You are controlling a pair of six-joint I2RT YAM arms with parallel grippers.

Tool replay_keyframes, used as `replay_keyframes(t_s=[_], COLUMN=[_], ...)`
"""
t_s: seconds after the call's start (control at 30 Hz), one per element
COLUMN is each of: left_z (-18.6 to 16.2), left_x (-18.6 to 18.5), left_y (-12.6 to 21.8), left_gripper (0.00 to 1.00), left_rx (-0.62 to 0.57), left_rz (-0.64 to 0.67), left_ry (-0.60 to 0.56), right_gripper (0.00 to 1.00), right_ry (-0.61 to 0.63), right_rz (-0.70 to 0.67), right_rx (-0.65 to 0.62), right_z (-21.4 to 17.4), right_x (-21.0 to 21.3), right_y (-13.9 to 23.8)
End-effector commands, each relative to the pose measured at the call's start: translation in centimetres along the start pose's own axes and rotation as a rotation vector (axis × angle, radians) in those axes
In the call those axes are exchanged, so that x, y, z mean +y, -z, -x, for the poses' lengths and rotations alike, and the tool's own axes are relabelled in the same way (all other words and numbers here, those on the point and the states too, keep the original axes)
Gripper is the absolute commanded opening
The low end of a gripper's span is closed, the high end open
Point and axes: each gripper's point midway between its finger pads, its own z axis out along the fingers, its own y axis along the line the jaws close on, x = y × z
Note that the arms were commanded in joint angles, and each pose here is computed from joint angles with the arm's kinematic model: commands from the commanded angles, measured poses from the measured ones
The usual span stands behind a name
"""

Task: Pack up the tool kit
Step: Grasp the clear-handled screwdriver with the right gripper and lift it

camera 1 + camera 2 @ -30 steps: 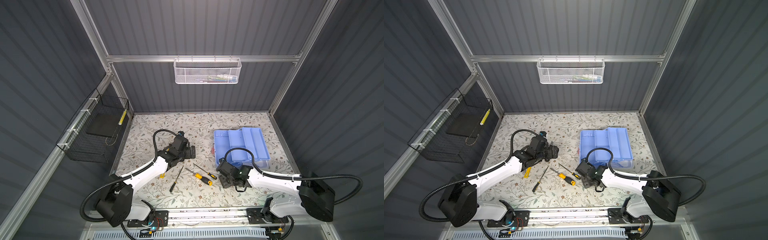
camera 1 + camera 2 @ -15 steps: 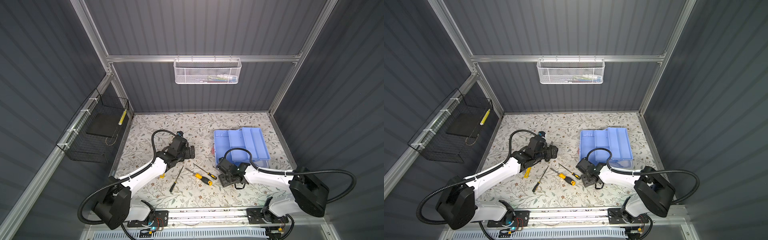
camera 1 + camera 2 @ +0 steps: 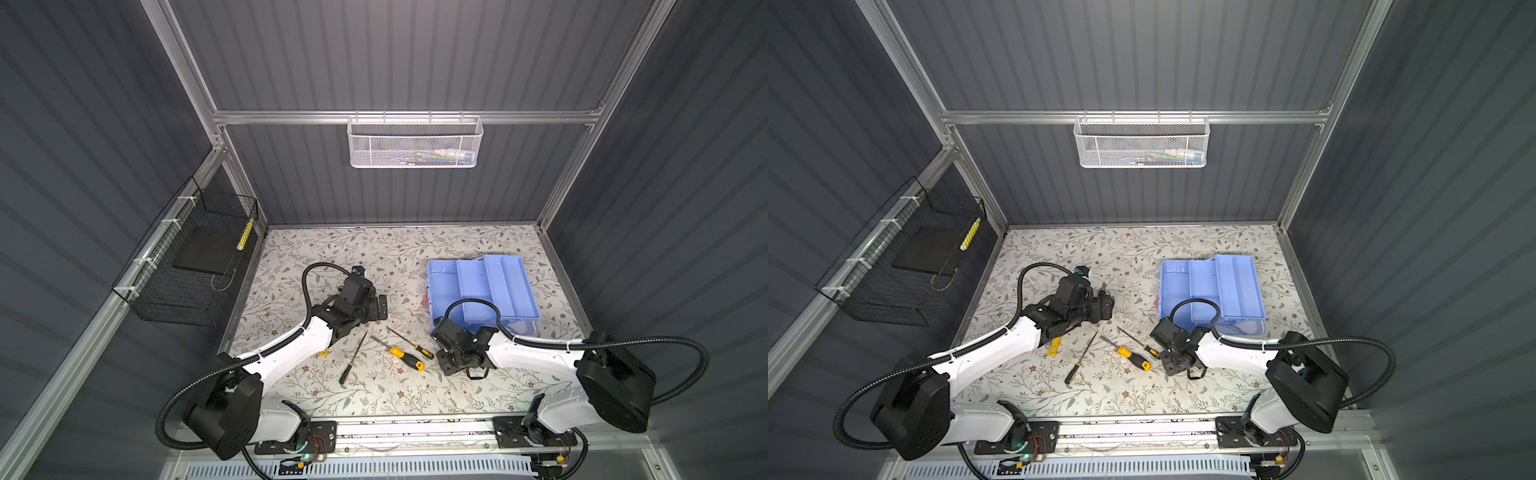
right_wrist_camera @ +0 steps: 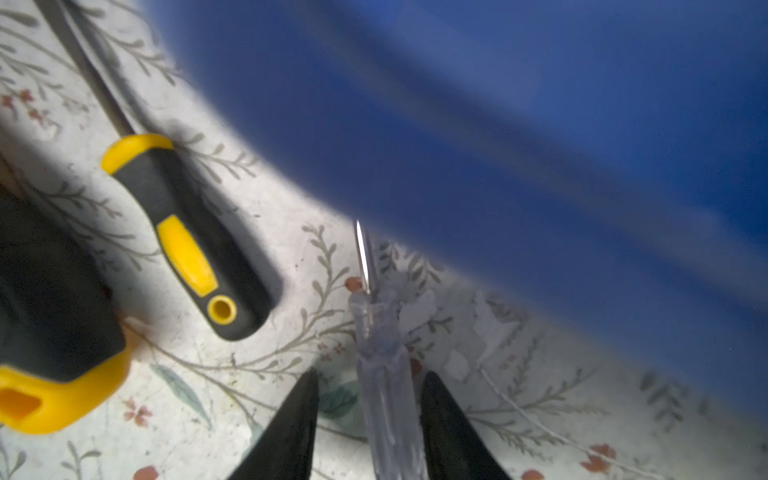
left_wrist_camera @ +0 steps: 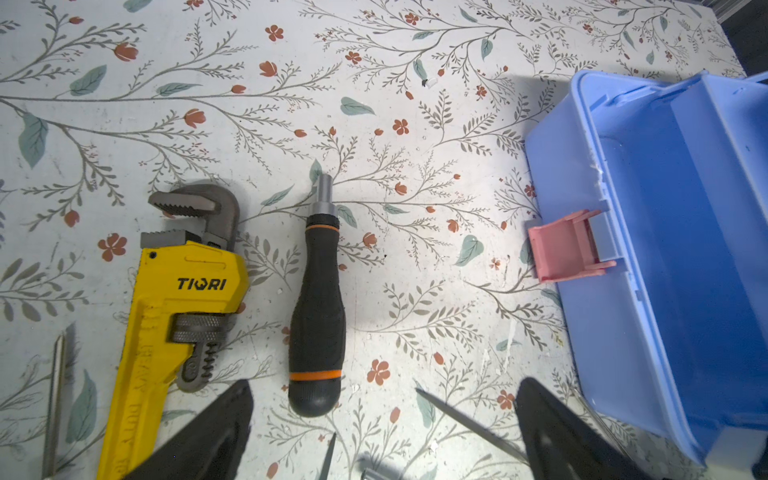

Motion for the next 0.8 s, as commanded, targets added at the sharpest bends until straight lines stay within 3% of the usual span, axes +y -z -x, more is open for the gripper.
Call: replay_keyframes(t_s=[0.0,0.5,0.77], left_z=[0.5,0.2,-0.6], left_x=[0.2,4.1,5.7], left_y=[0.8,1.1,1.5], left_gripper=[1.0,1.0,1.0], left_rx=[-0.021,-0.013,0.015], left_rz=[-0.006,0.097,0.154], left_ry=[0.022,0.112,0.107], right_gripper=[0.38,0.13,0.08], right_ry=[0.005,0.041,0.036], right_rz=[0.011,0.075,0.119], right_rx=[0.007,-0.084,-0.108], right_z=[-0.4,1.1,1.5], right_x=[0.2,1.2,2.0], right_y=[-0.4,0.6,1.0])
